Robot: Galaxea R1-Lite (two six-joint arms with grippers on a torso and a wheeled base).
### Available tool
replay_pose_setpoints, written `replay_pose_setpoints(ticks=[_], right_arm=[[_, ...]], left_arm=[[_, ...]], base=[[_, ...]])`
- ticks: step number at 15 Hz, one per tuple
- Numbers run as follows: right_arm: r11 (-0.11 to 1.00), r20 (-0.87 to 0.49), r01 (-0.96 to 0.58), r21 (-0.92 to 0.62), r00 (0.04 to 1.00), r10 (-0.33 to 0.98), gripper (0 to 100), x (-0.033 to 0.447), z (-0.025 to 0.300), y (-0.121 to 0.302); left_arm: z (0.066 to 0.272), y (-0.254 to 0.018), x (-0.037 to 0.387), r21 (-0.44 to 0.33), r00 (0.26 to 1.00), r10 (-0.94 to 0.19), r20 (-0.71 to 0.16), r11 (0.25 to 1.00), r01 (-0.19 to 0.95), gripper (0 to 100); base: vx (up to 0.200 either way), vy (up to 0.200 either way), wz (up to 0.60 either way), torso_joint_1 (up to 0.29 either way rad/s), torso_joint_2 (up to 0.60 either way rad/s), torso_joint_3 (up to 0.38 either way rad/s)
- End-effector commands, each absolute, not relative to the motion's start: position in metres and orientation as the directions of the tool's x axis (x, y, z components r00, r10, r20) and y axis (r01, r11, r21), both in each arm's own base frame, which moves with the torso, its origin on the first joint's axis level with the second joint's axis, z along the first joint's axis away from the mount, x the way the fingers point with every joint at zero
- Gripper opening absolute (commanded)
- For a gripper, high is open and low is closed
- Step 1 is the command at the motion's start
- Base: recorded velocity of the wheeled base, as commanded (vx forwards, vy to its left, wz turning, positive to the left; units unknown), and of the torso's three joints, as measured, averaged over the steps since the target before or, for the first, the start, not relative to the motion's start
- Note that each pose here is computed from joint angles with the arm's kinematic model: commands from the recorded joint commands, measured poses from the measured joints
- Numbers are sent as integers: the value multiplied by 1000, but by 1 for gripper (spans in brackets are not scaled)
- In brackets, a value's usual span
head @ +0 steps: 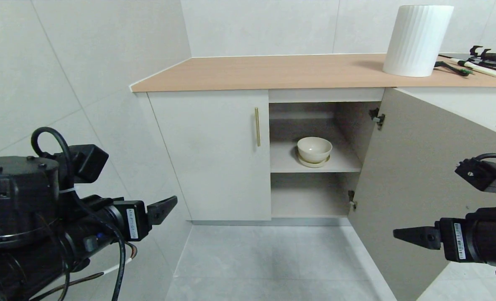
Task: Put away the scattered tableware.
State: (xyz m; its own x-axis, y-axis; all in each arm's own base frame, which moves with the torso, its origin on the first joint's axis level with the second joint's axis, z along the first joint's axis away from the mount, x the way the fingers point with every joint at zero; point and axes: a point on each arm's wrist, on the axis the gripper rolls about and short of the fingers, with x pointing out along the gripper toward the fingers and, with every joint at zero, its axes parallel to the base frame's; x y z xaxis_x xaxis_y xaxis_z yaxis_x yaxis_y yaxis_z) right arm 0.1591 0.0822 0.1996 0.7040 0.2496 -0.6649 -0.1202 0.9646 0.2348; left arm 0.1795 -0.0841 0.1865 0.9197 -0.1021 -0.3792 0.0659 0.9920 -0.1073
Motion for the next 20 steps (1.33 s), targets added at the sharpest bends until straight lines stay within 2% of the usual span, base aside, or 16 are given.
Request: replay_pose_setpoints(ticks=[1,4,18,20], right_arm=[[965,-673,-122,231,696,249,100,160,197,84],[965,-672,-122,231,698,248,100,160,197,84],[971,-659,-101,217,719,222,100,159,200,81],[971,-660,-101,217,718,222,100,158,200,81]], left_arm=[[186,-85,180,-106,918,-102,-382,992,66,100],[186,-84,180,-106,918,-102,-382,992,66,100],[184,-85,180,-99,915,-104,-389,993,70,100],[184,-85,180,-98,915,-102,-390,993,68,100]], base=[[-200,0,0,-2,2,2],[-200,0,0,1,1,2],[0,0,0,0,0,0],[-100,-200,0,12,0,2]])
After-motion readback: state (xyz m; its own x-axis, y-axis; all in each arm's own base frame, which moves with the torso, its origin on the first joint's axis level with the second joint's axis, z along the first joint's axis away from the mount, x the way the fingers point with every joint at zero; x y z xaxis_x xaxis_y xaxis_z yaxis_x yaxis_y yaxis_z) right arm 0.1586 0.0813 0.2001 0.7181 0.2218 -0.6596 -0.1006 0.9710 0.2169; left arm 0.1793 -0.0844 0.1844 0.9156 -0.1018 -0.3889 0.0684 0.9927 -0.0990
